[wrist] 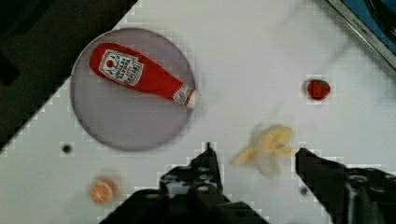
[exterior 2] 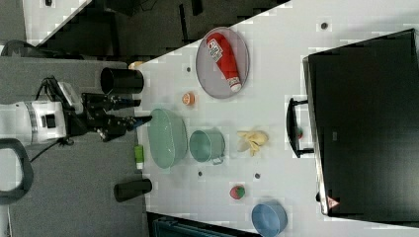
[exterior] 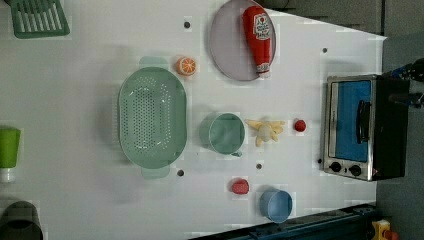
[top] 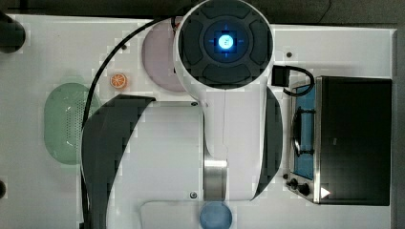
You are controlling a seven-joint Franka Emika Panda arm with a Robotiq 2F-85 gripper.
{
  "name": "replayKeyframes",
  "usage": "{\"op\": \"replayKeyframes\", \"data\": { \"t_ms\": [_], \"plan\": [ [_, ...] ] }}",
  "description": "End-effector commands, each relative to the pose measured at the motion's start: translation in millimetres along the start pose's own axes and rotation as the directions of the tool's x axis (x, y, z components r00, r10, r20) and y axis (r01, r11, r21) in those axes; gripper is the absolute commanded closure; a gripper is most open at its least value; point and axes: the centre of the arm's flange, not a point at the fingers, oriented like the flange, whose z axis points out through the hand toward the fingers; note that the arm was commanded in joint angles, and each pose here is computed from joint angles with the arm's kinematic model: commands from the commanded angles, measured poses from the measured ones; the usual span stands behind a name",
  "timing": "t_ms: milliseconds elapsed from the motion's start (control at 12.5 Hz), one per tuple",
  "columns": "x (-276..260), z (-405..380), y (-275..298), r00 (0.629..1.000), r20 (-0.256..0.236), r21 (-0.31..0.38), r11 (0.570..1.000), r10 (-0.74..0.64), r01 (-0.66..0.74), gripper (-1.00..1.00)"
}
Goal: Pick banana from table and place on oven.
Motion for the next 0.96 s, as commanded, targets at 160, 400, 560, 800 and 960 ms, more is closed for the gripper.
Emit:
{"op": "replayKeyframes", "data": {
  "t_ms": [160,400,560,800,960],
  "plan": [
    [-55,-50,124,0.995,0.015,-0.004,0.996,0.094,-0.094,-0.81],
    [-53,-43,121,0.995,0.021,-0.012,0.996,0.093,-0.093,-1.0],
    [-48,-23,114,0.995,0.039,-0.035,0.995,0.092,-0.091,-1.0],
    [-36,31,99,0.995,0.052,-0.055,0.995,0.09,-0.087,-1.0],
    [-31,75,91,0.995,0.052,-0.06,0.995,0.086,-0.083,-1.0]
  ]
}}
